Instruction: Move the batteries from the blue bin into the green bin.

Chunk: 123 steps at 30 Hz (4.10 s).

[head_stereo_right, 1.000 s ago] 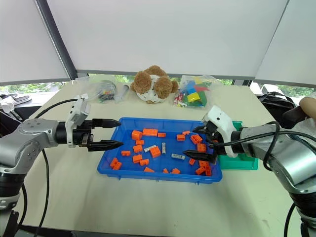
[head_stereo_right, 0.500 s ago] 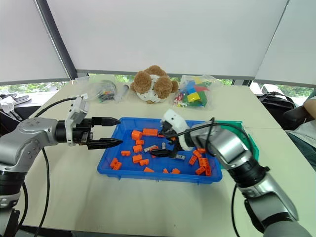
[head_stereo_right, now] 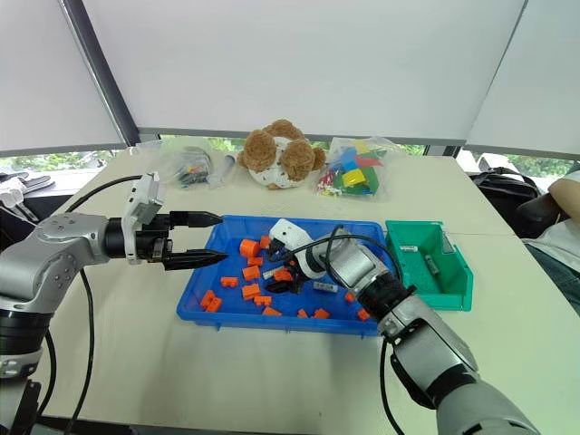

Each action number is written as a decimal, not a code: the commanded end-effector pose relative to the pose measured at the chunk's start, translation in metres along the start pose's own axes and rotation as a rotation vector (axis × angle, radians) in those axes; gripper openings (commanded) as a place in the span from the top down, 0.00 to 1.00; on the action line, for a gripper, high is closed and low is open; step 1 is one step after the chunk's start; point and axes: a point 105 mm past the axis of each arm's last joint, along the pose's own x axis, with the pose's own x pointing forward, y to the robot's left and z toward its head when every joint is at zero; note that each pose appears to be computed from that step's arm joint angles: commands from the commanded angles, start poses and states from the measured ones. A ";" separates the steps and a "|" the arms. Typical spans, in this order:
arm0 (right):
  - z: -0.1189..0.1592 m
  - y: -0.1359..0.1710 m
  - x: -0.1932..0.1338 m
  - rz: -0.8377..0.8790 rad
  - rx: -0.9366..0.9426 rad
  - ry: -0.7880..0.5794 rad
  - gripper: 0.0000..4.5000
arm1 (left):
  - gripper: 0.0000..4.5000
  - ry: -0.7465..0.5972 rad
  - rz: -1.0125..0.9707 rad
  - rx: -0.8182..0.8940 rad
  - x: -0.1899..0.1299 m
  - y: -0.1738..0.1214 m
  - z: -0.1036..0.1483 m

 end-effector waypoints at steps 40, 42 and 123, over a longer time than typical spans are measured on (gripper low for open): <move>-0.042 -0.062 -0.230 -0.616 0.166 -0.078 0.99 | 0.00 -0.038 -0.017 0.043 0.014 -0.005 0.004; -0.074 -0.059 -0.238 -0.639 0.222 0.005 0.99 | 0.00 -0.042 -0.029 0.040 0.016 -0.005 0.003; -0.126 -0.071 -0.238 -0.675 0.333 0.107 0.56 | 0.00 -0.068 -0.028 0.076 0.024 0.000 0.009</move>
